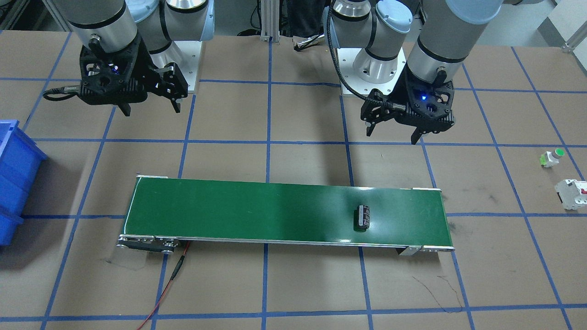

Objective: Move capacitor from left to right
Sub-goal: 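Carry the capacitor with the left gripper and set it on the green belt, then hold the left gripper still while the belt carries the capacitor toward the right gripper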

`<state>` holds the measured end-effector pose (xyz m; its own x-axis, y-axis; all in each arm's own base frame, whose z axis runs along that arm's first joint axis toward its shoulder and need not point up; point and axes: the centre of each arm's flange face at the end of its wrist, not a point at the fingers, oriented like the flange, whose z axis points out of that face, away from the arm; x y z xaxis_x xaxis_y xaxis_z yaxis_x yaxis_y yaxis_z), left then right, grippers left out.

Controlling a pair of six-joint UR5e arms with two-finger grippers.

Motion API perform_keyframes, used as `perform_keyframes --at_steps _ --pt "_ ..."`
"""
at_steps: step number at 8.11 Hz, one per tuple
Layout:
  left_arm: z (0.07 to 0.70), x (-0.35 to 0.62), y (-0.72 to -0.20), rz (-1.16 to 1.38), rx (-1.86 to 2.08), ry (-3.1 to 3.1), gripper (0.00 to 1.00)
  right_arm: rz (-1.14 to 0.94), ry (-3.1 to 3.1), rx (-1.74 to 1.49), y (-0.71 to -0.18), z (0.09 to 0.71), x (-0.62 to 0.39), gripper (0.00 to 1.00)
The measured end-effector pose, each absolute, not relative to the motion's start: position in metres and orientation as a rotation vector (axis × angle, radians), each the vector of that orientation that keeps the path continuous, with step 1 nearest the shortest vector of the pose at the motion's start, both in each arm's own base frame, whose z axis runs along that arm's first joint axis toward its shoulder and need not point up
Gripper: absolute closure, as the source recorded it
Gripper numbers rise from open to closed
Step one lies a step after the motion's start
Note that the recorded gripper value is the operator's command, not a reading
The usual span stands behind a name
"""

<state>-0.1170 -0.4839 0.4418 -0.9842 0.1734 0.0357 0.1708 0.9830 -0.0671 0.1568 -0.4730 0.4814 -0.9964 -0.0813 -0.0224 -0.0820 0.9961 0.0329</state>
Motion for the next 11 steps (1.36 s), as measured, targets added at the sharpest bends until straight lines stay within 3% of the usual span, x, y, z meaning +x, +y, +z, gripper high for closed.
perform_keyframes --at_steps 7,11 --pt "0.436 -0.116 -0.484 0.079 -0.265 -3.091 0.0 0.08 3.112 -0.119 -0.48 0.471 0.158 0.0" --pt "0.436 -0.117 -0.484 0.076 -0.264 -3.092 0.0 0.101 3.112 -0.107 -0.534 0.382 0.158 0.0"
